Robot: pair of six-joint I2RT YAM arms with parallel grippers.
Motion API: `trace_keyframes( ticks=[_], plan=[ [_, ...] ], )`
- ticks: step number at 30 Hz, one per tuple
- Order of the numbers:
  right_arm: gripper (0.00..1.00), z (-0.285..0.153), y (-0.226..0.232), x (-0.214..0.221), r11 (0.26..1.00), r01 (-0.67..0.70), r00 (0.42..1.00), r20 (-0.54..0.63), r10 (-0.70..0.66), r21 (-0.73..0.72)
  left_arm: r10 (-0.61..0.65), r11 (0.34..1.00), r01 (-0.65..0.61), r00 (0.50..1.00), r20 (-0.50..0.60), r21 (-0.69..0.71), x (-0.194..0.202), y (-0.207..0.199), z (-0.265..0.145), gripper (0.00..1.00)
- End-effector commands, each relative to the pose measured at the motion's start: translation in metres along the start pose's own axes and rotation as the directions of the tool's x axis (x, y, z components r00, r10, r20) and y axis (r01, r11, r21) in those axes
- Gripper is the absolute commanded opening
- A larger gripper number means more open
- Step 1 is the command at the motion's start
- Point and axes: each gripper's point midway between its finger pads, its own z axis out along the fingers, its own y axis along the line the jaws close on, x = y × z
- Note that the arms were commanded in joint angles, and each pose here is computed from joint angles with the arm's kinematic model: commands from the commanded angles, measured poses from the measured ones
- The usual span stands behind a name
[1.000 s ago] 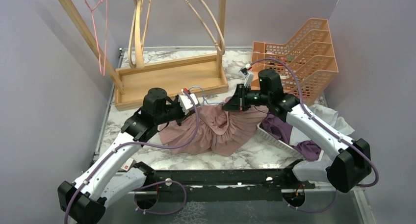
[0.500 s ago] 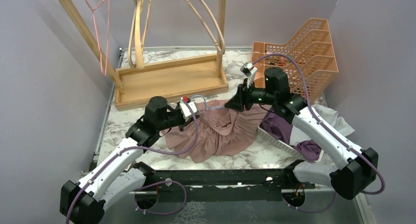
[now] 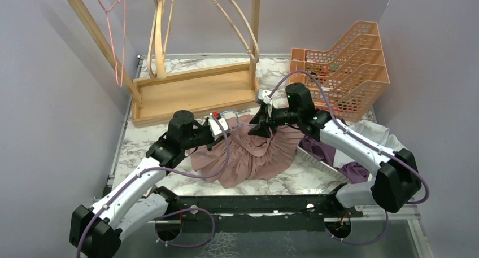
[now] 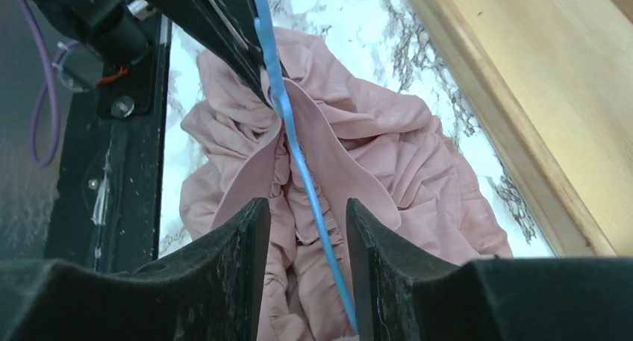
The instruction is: Place the skirt on the hanger
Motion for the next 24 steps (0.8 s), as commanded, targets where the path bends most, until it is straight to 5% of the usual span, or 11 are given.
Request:
trace_keyframes(
  ticks=[1, 8, 14, 24],
  plan=[
    [0.46, 0.009, 0.002, -0.008, 0.986, 0.147, 0.989, 0.020, -0.146, -0.084, 0.062, 0.998, -0.064, 0.996, 0.068, 0.027, -0.019, -0.003, -0.001, 0.00],
    [0.03, -0.004, -0.003, -0.036, 0.970, 0.243, 0.965, 0.099, -0.245, 0.024, 0.048, 0.997, -0.045, 0.998, 0.049, -0.068, -0.018, 0.005, -0.017, 0.00],
    [0.01, -0.043, 0.026, -0.094, 0.951, 0.299, 0.924, 0.228, -0.309, 0.078, -0.021, 0.979, 0.019, 1.000, -0.006, -0.201, -0.024, 0.015, -0.050, 0.11],
    [0.01, -0.079, 0.058, -0.150, 0.941, 0.328, 0.887, 0.318, -0.336, 0.079, 0.026, 0.939, -0.026, 1.000, -0.004, -0.343, -0.057, 0.020, -0.110, 0.13]
  ],
)
